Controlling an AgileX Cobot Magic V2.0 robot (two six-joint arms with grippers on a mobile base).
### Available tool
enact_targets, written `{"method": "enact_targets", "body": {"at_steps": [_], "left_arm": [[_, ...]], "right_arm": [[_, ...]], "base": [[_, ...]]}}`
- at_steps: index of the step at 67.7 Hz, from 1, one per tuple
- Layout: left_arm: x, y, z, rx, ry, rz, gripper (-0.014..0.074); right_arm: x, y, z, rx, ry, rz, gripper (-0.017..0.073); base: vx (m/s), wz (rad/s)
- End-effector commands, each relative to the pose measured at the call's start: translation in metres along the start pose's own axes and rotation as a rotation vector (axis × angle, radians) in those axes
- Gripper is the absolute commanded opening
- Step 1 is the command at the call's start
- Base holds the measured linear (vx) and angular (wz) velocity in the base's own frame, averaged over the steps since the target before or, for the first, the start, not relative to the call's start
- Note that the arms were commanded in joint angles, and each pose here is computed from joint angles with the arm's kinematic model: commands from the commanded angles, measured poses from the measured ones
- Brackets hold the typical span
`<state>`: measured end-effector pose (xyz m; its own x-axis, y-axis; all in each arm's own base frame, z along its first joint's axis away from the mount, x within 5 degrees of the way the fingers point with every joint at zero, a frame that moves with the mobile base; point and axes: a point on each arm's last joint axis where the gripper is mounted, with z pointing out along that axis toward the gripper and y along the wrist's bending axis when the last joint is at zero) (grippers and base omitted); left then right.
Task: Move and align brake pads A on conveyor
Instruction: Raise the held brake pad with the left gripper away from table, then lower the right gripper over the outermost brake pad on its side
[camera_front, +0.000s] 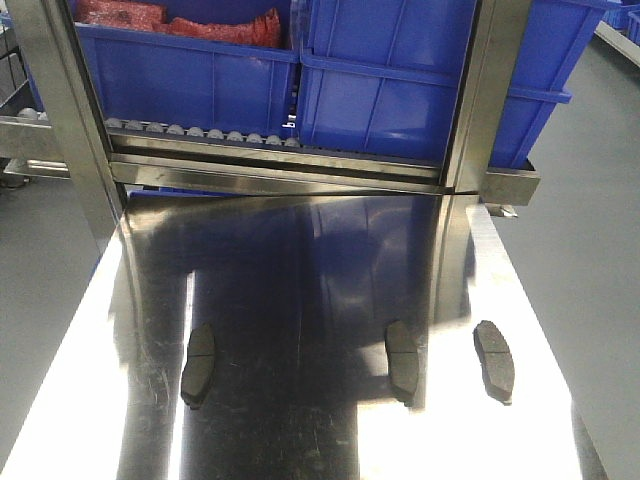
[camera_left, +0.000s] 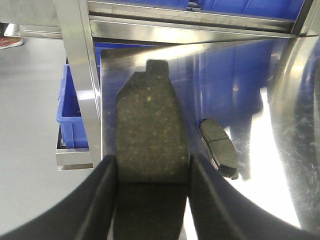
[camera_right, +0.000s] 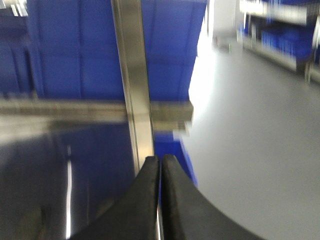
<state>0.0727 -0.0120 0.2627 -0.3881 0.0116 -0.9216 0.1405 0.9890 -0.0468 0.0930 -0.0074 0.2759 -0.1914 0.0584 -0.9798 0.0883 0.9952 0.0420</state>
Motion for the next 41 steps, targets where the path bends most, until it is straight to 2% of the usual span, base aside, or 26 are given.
{"method": "enact_targets", "body": {"at_steps": [1, 12, 18, 26, 41], "left_arm": [[-0.017, -0.001, -0.004, 0.007, -0.114, -0.005, -0.0006], [-0.017, -0.001, -0.004, 0.007, -0.113, -0.005, -0.0006], [-0.017, -0.001, -0.004, 0.007, -0.113, -0.005, -0.0006], [-0.017, -0.001, -0.004, 0.007, -0.113, -0.005, -0.0006], [-0.017, -0.001, -0.004, 0.007, -0.113, -0.005, -0.0006]], "right_arm": [[-0.017, 0.001, 0.017, 0.013, 0.136, 0.000, -0.0007], [-0.017, 0.007, 0.041, -0.003, 0.441, 0.142, -0.0007], [-0.012, 0.007, 0.049, -0.002, 0.548, 0.115, -0.0007], [-0.003, 0.007, 0.053, 0.003, 0.645, 0.115, -0.0007], [0.002, 0.006, 0.052, 0.013, 0.708, 0.073, 0.0027]], "base": [[0.00, 0.00], [0.00, 0.00], [0.00, 0.00], [0.00, 0.00], [0.00, 0.00]]}}
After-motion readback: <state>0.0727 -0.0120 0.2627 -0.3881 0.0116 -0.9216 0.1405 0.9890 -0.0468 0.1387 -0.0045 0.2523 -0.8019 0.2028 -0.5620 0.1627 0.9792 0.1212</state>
